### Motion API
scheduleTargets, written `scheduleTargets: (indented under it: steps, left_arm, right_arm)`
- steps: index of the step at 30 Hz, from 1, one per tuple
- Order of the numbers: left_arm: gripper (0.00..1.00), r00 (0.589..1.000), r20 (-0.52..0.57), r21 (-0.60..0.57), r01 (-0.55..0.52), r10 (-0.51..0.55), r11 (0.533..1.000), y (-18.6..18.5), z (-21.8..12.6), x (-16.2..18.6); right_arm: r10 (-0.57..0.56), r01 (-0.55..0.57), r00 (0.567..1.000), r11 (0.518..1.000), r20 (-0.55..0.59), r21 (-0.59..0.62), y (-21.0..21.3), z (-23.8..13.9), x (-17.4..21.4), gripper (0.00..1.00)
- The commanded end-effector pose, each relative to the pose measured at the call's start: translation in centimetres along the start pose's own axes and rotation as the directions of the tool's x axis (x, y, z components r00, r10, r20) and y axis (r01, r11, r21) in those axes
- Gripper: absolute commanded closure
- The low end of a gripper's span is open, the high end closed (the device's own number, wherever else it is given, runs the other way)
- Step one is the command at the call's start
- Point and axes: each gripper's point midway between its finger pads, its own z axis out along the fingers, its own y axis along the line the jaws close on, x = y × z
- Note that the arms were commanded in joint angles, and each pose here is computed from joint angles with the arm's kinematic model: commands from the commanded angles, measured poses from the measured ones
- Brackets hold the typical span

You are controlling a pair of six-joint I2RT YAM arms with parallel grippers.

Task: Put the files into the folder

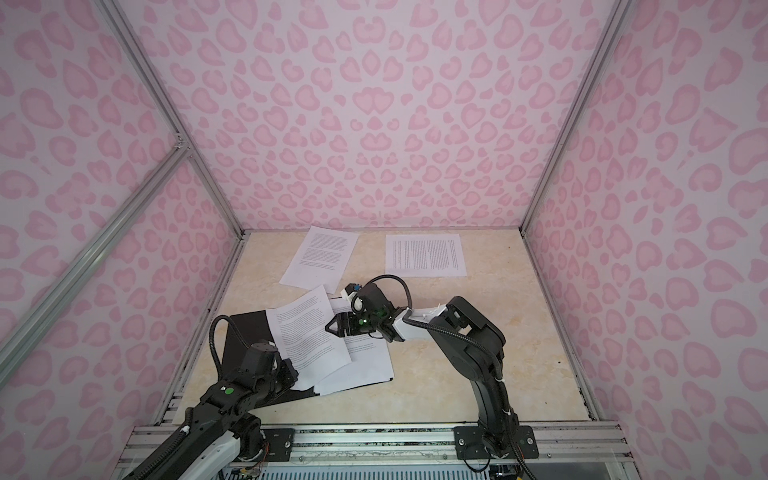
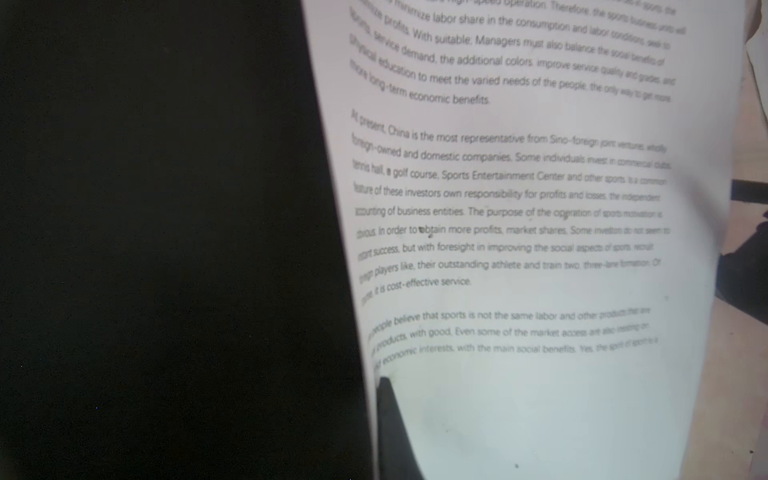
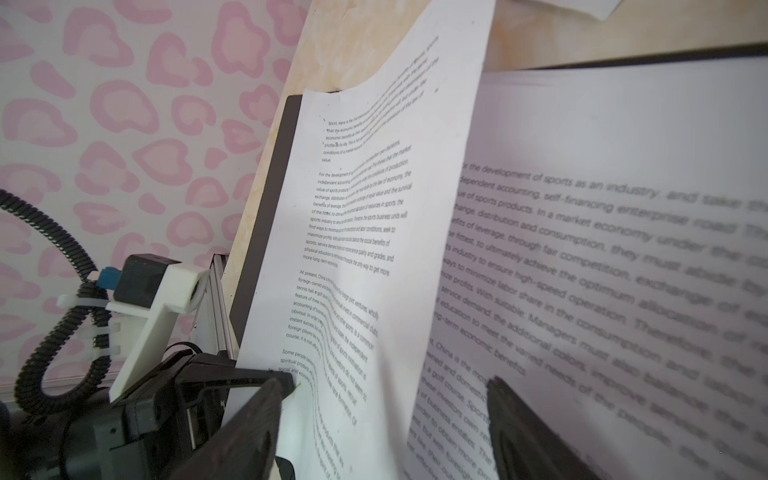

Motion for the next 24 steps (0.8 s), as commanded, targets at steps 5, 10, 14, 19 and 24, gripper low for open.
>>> scheduleTargets:
  steps: [5, 10, 14, 19, 24]
  left_arm:
    - [0.97, 1.000, 0.029, 0.003, -0.004, 0.004, 1.000, -0.2, 0.0, -0.6]
    - [0.97, 1.000, 0.026, 0.013, -0.007, 0.007, 1.000, -0.6, -0.2, -0.7]
    - [0.97, 0.999, 0.033, 0.028, -0.011, 0.011, 1.000, -1.2, -0.6, -1.1]
    - [0.95, 0.999, 0.021, 0.078, -0.034, 0.032, 0.996, -2.6, -1.0, -1.2]
    - [0.62, 0.995, -0.002, 0.228, -0.094, 0.098, 0.969, -6.6, -2.8, -1.5]
  right_arm:
    - [0.014, -0.017, 1.000, 0.995, -0.027, -0.098, 1.8, 0.9, 0.2, 0.46]
    - [0.051, -0.056, 0.998, 0.984, -0.034, -0.169, 2.7, 1.0, 0.3, 0.68]
    - [0.065, -0.072, 0.997, 0.978, -0.041, -0.196, 3.1, 1.1, 0.3, 0.82]
    - [0.058, -0.062, 0.998, 0.976, -0.027, -0.207, 3.8, 0.4, -0.1, 1.00]
    - [0.057, -0.045, 0.996, 0.984, 0.070, -0.172, 3.1, -2.6, -1.0, 1.00]
